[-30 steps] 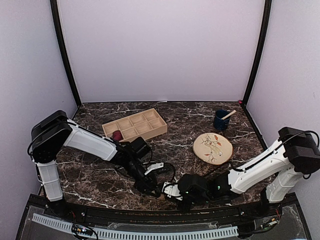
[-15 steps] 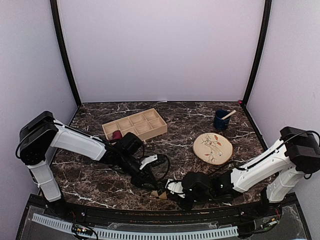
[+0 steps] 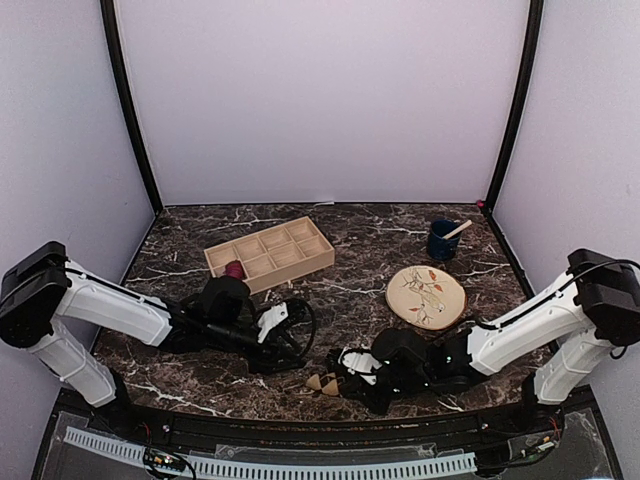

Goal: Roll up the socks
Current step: Roll the sock at the corner of the board, then pick up the sock from the corner of the board.

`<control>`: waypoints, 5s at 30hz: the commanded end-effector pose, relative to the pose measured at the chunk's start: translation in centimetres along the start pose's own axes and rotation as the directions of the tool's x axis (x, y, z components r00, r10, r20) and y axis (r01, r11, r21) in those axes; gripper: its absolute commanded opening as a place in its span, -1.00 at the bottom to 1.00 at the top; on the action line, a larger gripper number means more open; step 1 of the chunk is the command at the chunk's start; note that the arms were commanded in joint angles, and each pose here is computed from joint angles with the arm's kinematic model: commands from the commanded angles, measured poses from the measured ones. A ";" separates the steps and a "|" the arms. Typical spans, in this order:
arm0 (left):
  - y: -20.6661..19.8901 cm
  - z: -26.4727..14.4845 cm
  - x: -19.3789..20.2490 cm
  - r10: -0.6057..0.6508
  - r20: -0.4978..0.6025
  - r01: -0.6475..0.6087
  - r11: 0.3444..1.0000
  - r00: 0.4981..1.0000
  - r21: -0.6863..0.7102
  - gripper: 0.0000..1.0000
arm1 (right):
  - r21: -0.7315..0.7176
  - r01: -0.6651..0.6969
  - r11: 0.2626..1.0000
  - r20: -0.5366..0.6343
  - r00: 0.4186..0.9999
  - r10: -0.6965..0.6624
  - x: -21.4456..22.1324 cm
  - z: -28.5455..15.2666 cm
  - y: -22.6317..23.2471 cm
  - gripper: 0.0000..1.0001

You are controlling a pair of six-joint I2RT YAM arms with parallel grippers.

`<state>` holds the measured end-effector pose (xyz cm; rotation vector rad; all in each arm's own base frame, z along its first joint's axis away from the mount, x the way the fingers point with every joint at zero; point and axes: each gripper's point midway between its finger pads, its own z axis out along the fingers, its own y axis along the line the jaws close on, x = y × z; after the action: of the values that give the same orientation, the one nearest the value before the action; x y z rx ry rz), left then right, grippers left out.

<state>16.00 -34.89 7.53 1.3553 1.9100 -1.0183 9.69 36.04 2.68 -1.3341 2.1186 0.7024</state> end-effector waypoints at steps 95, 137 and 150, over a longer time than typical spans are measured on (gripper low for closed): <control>-5.1 9.6 6.8 0.796 -0.305 -0.822 0.566 0.522 0.071 -0.53 | -0.540 -0.436 0.720 -0.323 0.897 0.301 2.0 -1.2 1.5 -1.00; -4.3 7.8 4.2 0.278 -0.374 -0.124 0.914 0.885 0.386 -0.93 | -0.059 -0.249 0.967 0.088 0.963 0.253 0.2 -6.1 -5.6 -0.09; -2.2 6.1 0.5 0.128 -0.304 -0.023 0.945 0.944 0.327 -1.00 | -0.016 -0.228 0.973 0.142 0.963 0.228 -0.8 -6.8 -5.2 -0.08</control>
<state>13.02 -41.39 3.05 1.9613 1.8590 -1.1184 13.17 29.77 6.59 -1.0575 2.2113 0.8680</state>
